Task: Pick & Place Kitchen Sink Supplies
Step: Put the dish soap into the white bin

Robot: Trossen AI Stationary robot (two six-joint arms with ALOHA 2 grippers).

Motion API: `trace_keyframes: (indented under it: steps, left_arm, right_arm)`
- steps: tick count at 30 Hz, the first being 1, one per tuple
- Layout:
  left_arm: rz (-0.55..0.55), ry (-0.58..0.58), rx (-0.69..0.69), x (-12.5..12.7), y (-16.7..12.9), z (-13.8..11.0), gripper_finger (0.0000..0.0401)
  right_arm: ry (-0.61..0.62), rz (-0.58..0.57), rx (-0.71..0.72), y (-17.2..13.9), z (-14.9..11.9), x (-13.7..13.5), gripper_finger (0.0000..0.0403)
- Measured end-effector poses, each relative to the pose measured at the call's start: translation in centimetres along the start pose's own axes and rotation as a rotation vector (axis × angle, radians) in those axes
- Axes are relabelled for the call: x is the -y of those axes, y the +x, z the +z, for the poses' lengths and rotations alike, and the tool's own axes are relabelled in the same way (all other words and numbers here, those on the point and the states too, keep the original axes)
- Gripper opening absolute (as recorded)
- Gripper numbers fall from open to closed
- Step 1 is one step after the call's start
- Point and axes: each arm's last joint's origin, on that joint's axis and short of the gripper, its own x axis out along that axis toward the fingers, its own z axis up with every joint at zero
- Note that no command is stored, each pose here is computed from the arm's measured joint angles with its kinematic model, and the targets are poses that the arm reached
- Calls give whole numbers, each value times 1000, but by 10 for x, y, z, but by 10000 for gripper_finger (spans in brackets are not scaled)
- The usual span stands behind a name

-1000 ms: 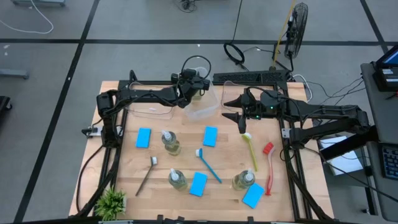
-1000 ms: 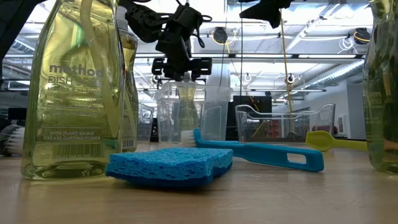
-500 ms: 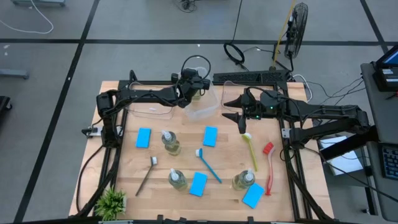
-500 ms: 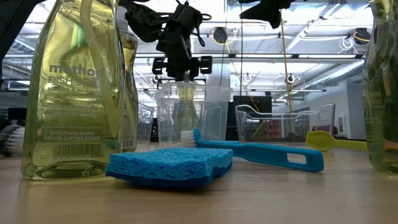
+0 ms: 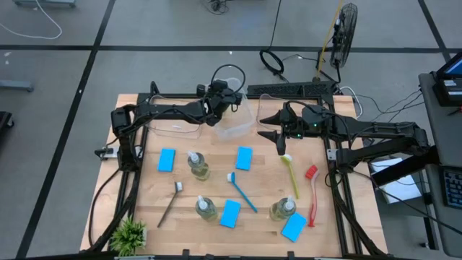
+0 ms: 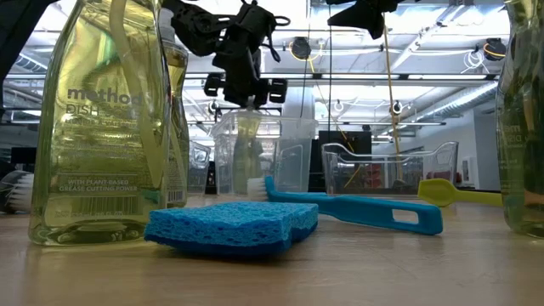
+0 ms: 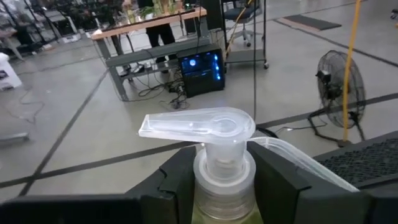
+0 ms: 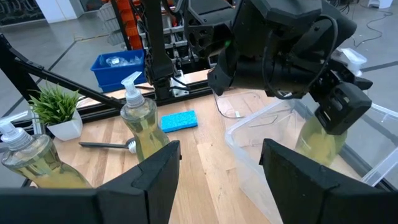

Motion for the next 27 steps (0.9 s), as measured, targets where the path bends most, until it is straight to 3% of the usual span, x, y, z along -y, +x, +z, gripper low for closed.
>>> trace_keyframes:
  steps: [27]
  left_arm:
    - [29,26,14,2,-6,0,142]
  right_arm:
    - [2,0,0,0,0,0,212]
